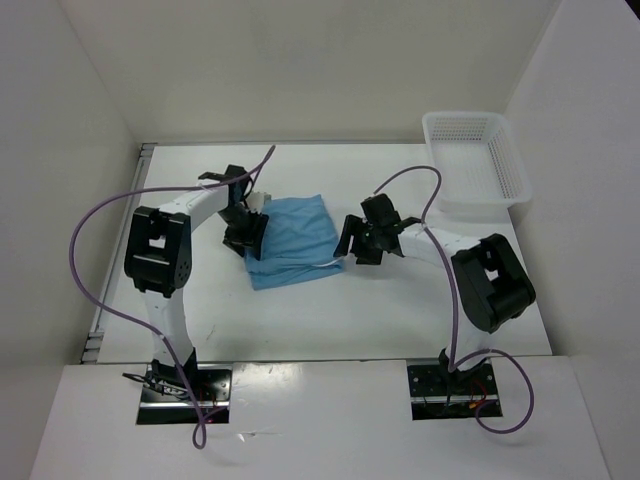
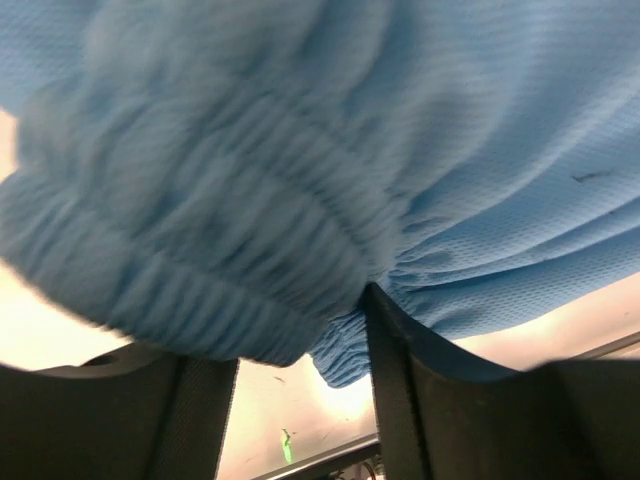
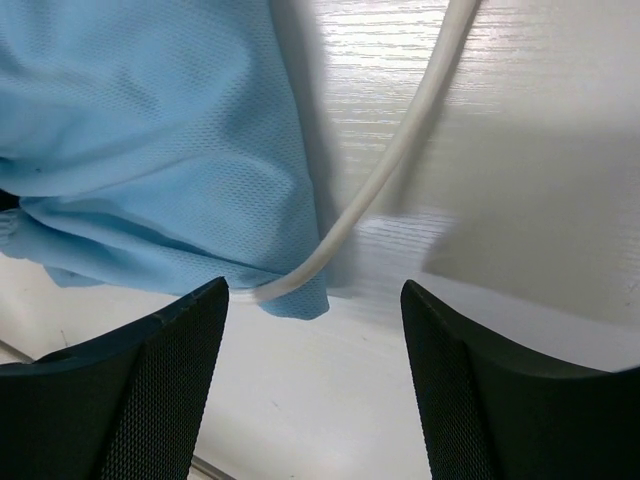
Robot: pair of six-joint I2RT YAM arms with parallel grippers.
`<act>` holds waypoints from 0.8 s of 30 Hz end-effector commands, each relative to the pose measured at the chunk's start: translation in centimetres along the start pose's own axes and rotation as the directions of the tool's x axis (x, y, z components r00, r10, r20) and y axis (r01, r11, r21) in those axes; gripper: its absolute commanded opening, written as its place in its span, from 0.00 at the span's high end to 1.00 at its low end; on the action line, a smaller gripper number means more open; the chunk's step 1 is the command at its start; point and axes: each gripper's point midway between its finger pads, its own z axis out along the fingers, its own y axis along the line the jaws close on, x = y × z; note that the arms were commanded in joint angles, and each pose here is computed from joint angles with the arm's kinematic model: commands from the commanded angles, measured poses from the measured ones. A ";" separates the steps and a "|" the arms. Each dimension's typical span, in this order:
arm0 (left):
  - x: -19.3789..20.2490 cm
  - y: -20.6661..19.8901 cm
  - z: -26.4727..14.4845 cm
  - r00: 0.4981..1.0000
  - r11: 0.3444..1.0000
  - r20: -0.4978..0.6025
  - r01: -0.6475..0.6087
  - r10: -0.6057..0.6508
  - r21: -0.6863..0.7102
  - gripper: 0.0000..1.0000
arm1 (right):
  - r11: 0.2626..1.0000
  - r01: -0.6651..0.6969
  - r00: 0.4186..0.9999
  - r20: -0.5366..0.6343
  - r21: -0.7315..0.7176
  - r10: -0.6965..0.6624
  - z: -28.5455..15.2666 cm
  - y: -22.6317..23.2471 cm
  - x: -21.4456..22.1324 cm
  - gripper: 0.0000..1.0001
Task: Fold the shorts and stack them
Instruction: Fold the shorts
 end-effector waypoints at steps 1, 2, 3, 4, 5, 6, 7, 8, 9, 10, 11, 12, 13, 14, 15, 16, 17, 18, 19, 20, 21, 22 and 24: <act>-1.3 0.7 -1.2 0.998 1.000 0.055 0.006 -0.006 -0.004 0.40 | 0.997 0.036 0.997 0.075 -0.073 -0.030 -2.0 2.4 -2.0 0.25; -1.2 0.5 -2.1 0.998 1.000 0.055 0.006 -0.006 -0.004 0.39 | 0.997 0.036 0.997 0.075 -0.073 -0.030 -2.0 2.4 -2.0 0.25; -1.3 0.7 -2.5 0.998 1.000 0.056 0.015 -0.015 -0.004 0.37 | 0.996 0.038 0.996 0.082 -0.079 -0.032 -2.2 2.6 -2.2 0.25; -1.7 -0.1 -4.2 0.996 1.000 0.084 0.007 -0.008 0.016 0.34 | 0.996 0.040 0.995 0.089 -0.084 -0.033 -2.4 2.8 -2.5 0.25; -1.9 -0.3 -5.0 0.995 1.000 0.098 0.003 -0.004 0.014 0.33 | 0.996 0.040 0.995 0.089 -0.084 -0.033 -2.4 2.8 -2.5 0.25; -2.2 -0.4 -5.9 0.993 1.000 0.116 0.006 -0.009 0.025 0.28 | 0.996 0.030 0.996 0.088 -0.085 -0.022 -2.4 2.9 -2.5 0.25; -2.2 -0.9 -7.1 0.991 0.999 0.130 0.000 -0.005 0.036 0.26 | 0.996 0.030 0.996 0.088 -0.085 -0.022 -2.2 3.0 -2.6 0.25; -2.8 -1.4 -7.8 0.988 0.998 0.152 -0.009 0.000 0.055 0.23 | 0.996 0.027 0.997 0.073 -0.085 -0.021 -1.9 2.9 -2.3 0.25; -3.2 -1.0 -8.2 0.986 0.999 0.165 -0.002 -0.007 0.052 0.21 | 0.997 0.013 0.998 0.056 -0.072 -0.009 -1.1 2.6 -2.1 0.24; -3.2 -1.0 -8.2 0.986 0.999 0.165 -0.002 -0.007 0.052 0.21 | 0.997 0.012 0.999 0.042 -0.079 -0.009 -0.8 2.8 -2.1 0.24; -3.5 -0.7 -8.6 0.984 0.999 0.179 0.003 -0.012 0.050 0.19 | 0.997 0.010 0.999 0.036 -0.075 -0.008 -0.4 2.7 -2.1 0.24; -3.6 0.1 -7.6 0.987 0.998 0.161 0.023 -0.031 0.051 0.19 | 0.998 -0.006 1.000 0.012 -0.056 0.006 0.5 2.1 -1.6 0.24; -3.5 0.6 -7.1 0.988 0.998 0.148 0.036 -0.044 0.052 0.17 | 0.999 -0.006 1.000 0.010 -0.054 0.007 0.8 2.1 -1.7 0.24; -3.5 0.8 -6.3 0.989 0.998 0.137 0.040 -0.047 0.054 0.17 | 0.999 -0.009 1.000 0.002 -0.047 0.009 1.1 1.9 -1.5 0.24; -3.5 1.9 -5.3 0.991 0.997 0.116 0.063 -0.068 0.044 0.17 | 0.998 -0.008 1.000 -0.004 -0.056 0.008 1.3 2.0 -1.4 0.24; -3.3 2.7 -4.5 0.991 0.996 0.106 0.079 -0.082 0.032 0.17 | 0.998 -0.018 1.000 -0.008 -0.053 0.018 1.7 2.0 -1.5 0.24; -3.3 2.9 -3.7 0.992 0.996 0.093 0.083 -0.085 0.034 0.17 | 0.998 -0.016 1.000 0.000 -0.060 0.016 1.7 2.2 -1.7 0.24; -3.4 3.6 -3.1 0.991 0.996 0.097 0.092 -0.093 0.022 0.15 | 0.998 -0.017 1.000 -0.008 -0.067 0.016 1.9 2.4 -1.8 0.24; -3.2 4.0 -2.5 0.992 0.995 0.088 0.095 -0.096 0.012 0.15 | 0.998 -0.021 1.000 -0.022 -0.055 0.019 2.5 2.0 -1.4 0.24; -3.2 4.6 -2.0 0.991 0.994 0.083 0.109 -0.109 0.012 0.15 | 0.998 -0.012 1.000 -0.028 -0.062 0.010 2.6 2.2 -1.5 0.24; -3.5 4.9 -1.6 0.990 0.994 0.088 0.108 -0.108 0.001 0.15 | 0.997 -0.009 1.000 -0.026 -0.075 0.008 2.5 2.6 -1.7 0.24; -3.3 5.4 -1.4 0.989 0.993 0.082 0.121 -0.120 0.000 0.15 | 0.997 -0.010 1.000 -0.029 -0.073 0.008 2.9 2.4 -1.6 0.25; -3.9 5.7 -0.7 0.989 0.993 0.090 0.119 -0.118 0.000 0.15 | 0.996 -0.003 0.999 -0.054 -0.087 -0.002 3.1 2.5 -1.1 0.31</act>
